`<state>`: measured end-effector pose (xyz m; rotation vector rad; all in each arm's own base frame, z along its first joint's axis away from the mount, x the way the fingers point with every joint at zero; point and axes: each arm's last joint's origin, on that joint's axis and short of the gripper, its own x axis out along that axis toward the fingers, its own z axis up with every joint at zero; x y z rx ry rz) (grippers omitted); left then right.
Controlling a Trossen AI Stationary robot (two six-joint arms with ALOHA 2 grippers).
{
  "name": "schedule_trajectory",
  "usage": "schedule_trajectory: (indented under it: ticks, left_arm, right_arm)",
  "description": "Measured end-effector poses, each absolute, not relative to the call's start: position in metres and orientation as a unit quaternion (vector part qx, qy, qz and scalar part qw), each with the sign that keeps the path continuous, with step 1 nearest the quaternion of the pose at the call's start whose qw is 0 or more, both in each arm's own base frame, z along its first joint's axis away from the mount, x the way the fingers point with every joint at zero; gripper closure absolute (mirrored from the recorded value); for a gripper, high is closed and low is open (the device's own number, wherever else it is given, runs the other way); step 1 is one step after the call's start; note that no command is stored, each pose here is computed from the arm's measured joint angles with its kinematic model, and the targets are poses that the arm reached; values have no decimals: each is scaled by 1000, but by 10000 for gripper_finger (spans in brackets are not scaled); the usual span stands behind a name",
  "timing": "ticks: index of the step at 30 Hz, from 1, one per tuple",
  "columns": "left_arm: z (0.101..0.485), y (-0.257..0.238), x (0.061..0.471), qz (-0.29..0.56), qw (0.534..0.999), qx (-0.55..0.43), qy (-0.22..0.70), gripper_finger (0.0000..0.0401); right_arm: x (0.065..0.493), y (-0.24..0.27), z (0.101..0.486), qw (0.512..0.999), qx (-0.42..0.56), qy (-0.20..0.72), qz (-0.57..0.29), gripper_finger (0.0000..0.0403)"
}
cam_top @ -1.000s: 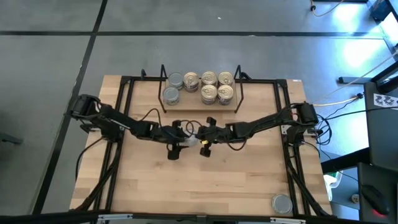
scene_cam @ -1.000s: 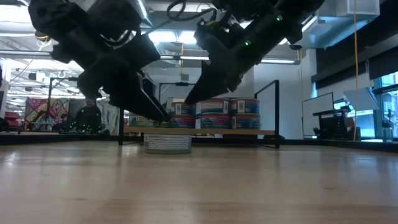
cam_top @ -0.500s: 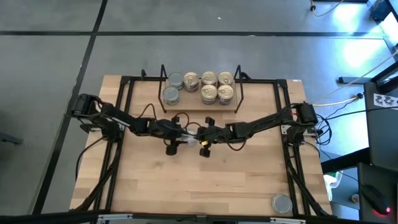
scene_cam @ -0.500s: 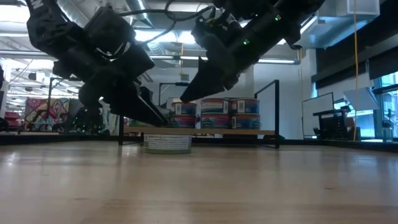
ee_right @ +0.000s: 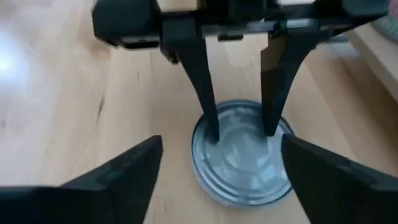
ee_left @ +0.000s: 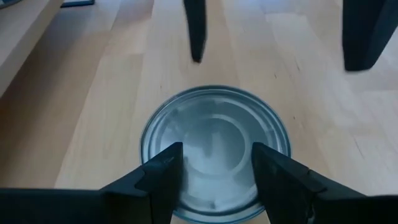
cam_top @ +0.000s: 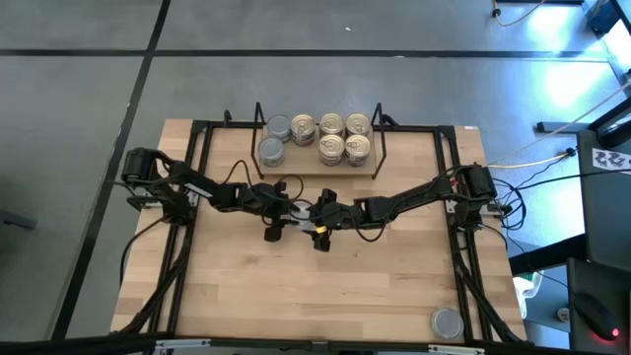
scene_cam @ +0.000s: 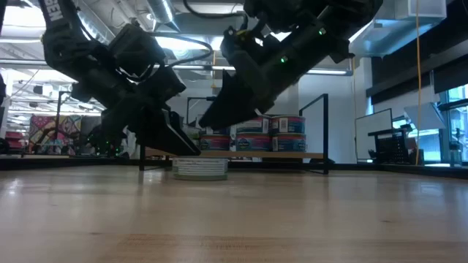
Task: Stack canned seafood by type on shelf
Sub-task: Put the green and white tuna can on the shelf to the right of the other green and white tuna can
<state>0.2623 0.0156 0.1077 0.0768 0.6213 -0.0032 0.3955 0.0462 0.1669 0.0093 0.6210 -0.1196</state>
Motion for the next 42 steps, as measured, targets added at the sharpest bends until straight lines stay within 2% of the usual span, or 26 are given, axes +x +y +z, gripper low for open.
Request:
schedule_trajectory:
  ticks: [3, 7, 15, 21, 28, 35, 42]
  left_arm:
    - [104, 20, 265, -5, 953, 32, 300, 210]
    - [96, 28, 265, -18, 952, 12, 305, 210]
    - [82, 44, 260, -24, 960, -21, 276, 210]
    - [78, 52, 249, -6, 966, -45, 256, 210]
    - [78, 58, 246, -21, 965, -75, 251, 210]
    - [78, 63, 245, -25, 964, -95, 247, 210]
    - [78, 63, 245, -25, 964, -96, 247, 210]
  right_arm:
    - [395, 46, 163, 948, 2, 313, -59, 56]
    - [396, 46, 156, 944, -20, 326, -53, 40]
    - [395, 60, 144, 933, -107, 342, -9, 43]
    - [394, 67, 141, 911, -224, 346, -26, 44]
    - [395, 64, 132, 860, -352, 366, -52, 45]
    - [397, 63, 112, 783, -481, 393, -33, 45]
    - [402, 49, 108, 756, -517, 399, -43, 45]
